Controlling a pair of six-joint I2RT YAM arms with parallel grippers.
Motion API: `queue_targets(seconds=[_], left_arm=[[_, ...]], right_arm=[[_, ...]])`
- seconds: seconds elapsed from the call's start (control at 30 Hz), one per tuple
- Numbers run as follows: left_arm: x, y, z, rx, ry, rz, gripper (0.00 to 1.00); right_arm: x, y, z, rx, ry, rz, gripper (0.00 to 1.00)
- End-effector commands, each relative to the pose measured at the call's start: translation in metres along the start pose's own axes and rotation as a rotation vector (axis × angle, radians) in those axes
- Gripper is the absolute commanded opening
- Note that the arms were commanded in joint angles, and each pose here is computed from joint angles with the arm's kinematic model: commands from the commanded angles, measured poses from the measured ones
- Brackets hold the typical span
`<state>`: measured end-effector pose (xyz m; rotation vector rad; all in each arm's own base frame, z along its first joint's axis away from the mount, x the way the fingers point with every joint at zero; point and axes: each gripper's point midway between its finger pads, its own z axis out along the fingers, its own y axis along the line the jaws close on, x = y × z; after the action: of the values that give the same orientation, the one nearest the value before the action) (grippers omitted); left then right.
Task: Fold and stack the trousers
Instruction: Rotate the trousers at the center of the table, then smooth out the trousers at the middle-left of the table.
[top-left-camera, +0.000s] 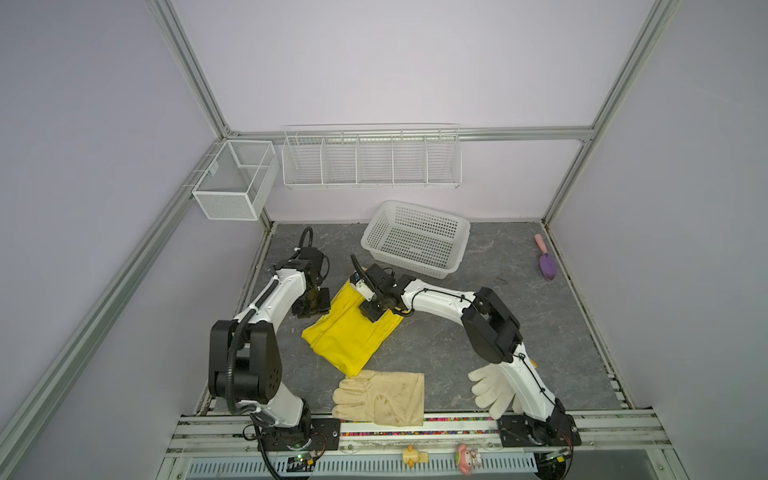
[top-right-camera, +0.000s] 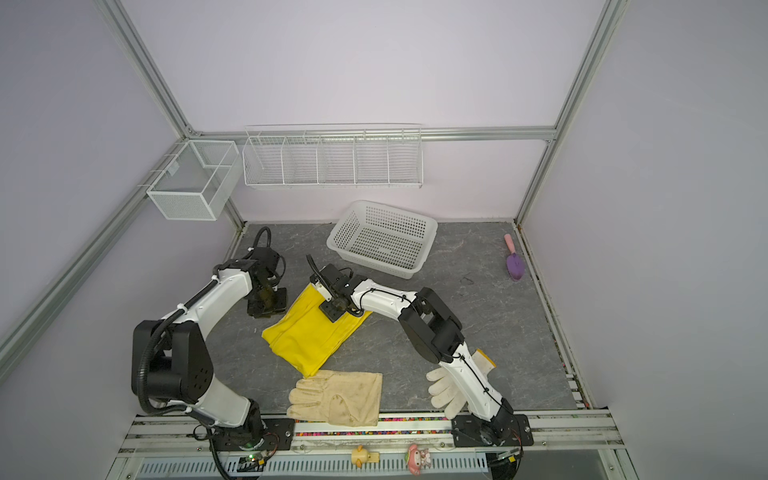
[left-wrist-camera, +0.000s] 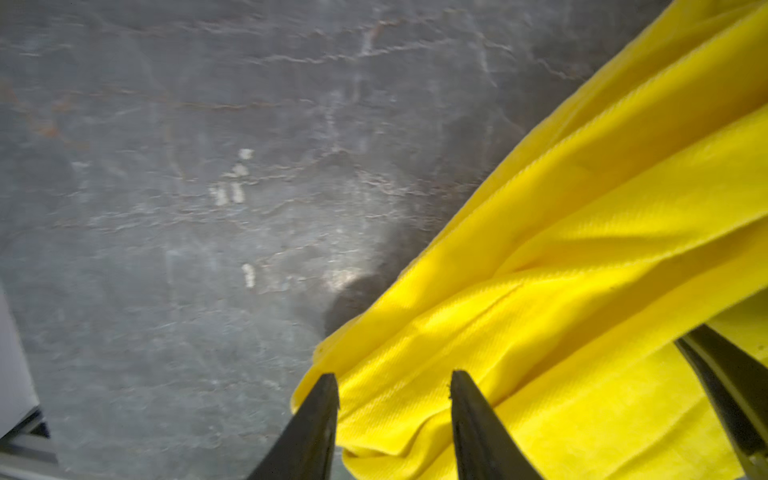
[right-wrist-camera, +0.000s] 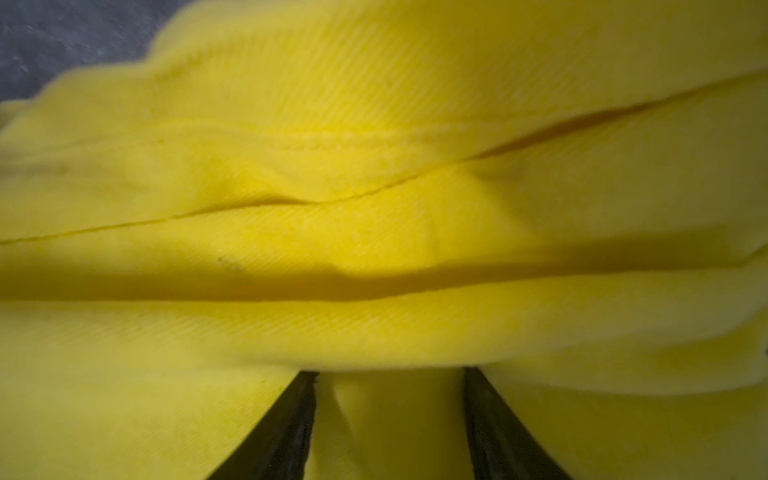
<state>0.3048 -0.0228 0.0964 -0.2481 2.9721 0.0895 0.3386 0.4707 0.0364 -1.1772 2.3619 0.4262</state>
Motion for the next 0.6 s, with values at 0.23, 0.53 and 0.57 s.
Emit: queue_targets(seconds=[0.23,0.53,0.57], left_arm=[[-0.037,-0.056,-0.056,0.330,-0.133,0.113,0.54],[-0.064,-0.121,-0.034,0.496,-0.108,0.209,0.43],[-0.067,-0.127,-0.028,0.491,-0.103,0.223,0.42]], right_arm=[[-0.025,0.031,-0.068,-0.214,-0.124,0.081,0.65],[0.040,0.010,-0.090,-0.154,-0.099,0.453,0.65],[0.044,0.004,-0.090,-0.136,-0.092,0.528,0.65]])
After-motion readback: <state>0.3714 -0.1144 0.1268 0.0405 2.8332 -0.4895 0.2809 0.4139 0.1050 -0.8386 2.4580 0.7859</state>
